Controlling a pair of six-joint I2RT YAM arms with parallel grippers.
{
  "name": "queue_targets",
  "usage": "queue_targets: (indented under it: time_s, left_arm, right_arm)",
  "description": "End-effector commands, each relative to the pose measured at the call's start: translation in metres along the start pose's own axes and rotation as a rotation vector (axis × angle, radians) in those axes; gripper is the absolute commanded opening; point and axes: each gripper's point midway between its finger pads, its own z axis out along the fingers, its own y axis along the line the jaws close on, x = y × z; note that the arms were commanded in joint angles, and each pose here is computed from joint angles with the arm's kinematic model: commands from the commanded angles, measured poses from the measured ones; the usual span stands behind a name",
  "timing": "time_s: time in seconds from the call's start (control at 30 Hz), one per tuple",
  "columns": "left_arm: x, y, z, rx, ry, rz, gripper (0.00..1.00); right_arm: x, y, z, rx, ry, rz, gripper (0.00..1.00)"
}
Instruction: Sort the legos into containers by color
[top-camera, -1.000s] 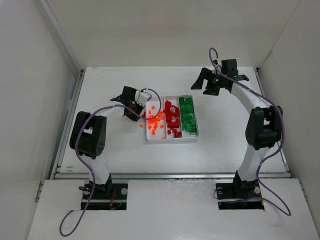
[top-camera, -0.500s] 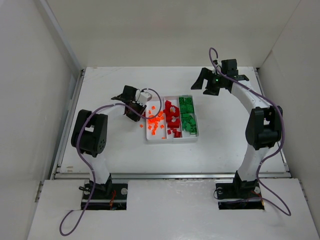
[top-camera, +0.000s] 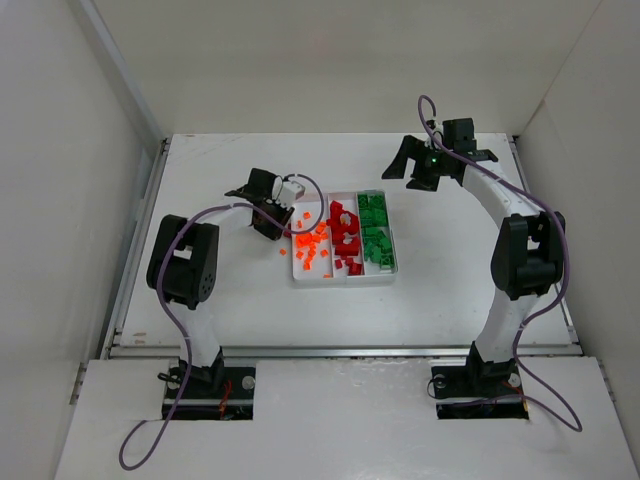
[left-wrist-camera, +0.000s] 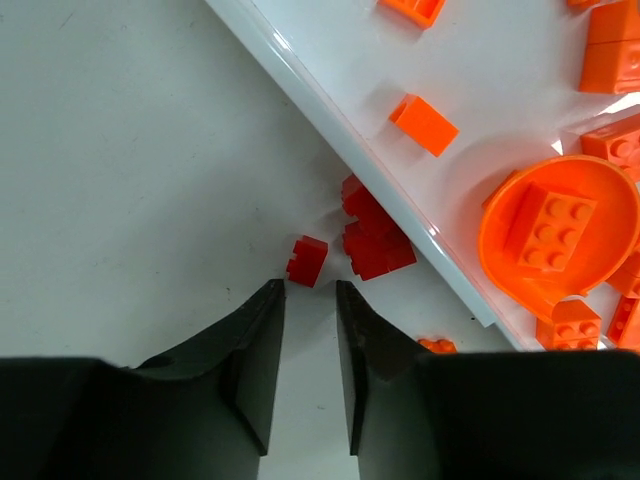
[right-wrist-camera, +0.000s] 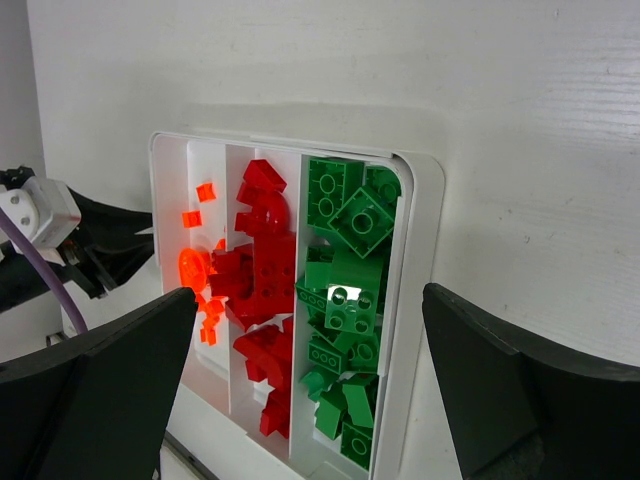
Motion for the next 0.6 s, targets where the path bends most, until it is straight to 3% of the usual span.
queue_targets:
  time_s: [0.0, 0.1, 0.23, 0.57]
  left_arm:
    - [-0.008, 0.004, -0.001, -0.022, -0.014, -0.012, 0.27]
    - [-0.017, 0.006, -0.001, -0.044, -0.034, -0.009, 0.34]
    - [-0.021, 0.005, 0.003, -0.050, -0.031, -0.002, 0.34]
    - [-0.019, 0.008, 0.008, -0.058, -0.019, 0.008, 0.11]
  right_arm:
    - [-0.019, 0.015, -0.018, -0.018, -0.065, -0.049, 1.00]
    - [-0.021, 0.015, -0.017, -0.019, -0.066, -0.050, 1.00]
    - [-0.024, 0.017, -0.016, -0.027, -0.063, -0.051, 1.00]
    - [-0.020, 0.015, -0.015, -0.024, -0.055, -0.045, 1.00]
